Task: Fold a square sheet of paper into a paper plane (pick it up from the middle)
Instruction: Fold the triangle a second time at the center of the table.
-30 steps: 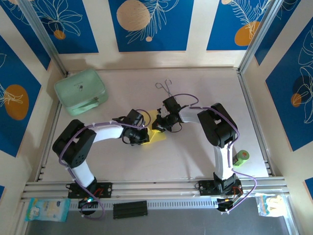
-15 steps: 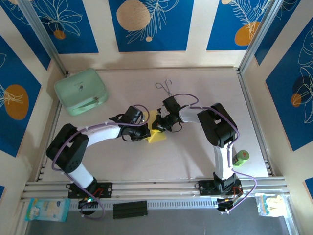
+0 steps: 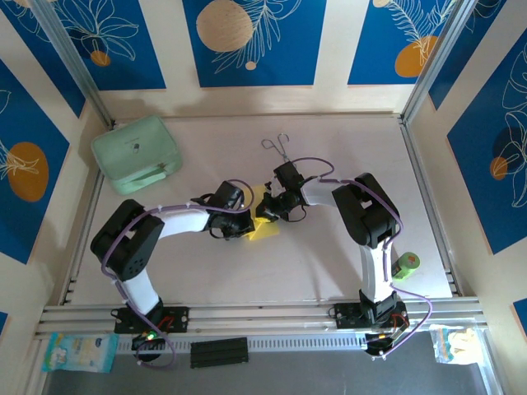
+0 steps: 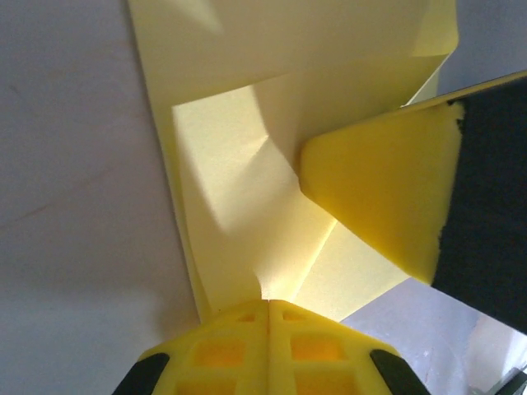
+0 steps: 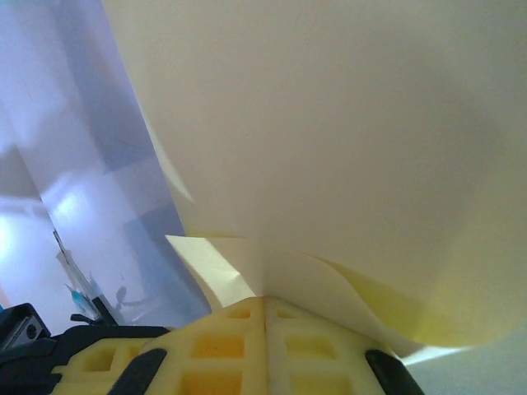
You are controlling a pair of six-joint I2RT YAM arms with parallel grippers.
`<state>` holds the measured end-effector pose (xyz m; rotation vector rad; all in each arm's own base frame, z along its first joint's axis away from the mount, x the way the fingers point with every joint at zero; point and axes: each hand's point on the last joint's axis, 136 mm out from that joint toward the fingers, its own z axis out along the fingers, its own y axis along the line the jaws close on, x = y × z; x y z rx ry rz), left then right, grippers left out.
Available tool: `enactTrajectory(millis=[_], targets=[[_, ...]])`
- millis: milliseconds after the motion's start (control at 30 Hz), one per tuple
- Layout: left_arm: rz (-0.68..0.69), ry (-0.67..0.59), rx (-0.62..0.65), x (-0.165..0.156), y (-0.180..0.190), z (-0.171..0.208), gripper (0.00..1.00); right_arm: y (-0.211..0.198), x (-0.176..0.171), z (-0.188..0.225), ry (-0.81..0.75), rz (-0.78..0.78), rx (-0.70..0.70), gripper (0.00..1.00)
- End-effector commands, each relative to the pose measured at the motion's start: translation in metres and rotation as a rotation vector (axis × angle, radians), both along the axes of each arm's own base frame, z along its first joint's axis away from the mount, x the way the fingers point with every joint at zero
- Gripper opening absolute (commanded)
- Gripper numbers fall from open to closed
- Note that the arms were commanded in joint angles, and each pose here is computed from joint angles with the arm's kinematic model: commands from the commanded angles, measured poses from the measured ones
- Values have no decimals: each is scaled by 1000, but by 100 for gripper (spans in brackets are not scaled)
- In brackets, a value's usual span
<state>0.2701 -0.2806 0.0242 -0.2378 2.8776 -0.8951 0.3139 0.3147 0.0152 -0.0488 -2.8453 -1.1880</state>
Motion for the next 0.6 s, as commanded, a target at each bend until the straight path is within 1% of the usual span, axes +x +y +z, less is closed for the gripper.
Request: enactTrajectory(millis=[0, 167, 333, 467, 567], targets=[[-8, 29, 73, -8, 10, -15, 0, -22, -9, -27, 85, -51, -123, 3], [-10, 38, 95, -10, 13, -20, 0, -14, 1, -1, 36, -47, -75, 4], [-11, 52, 114, -11, 16, -22, 0, -13, 10, 22, -38, -36, -56, 5], [-14, 55, 115, -12, 15, -22, 0, -11, 8, 30, -86, -4, -54, 6], [-14, 58, 115, -12, 16, -21, 0, -6, 0, 30, -98, 27, -51, 6]])
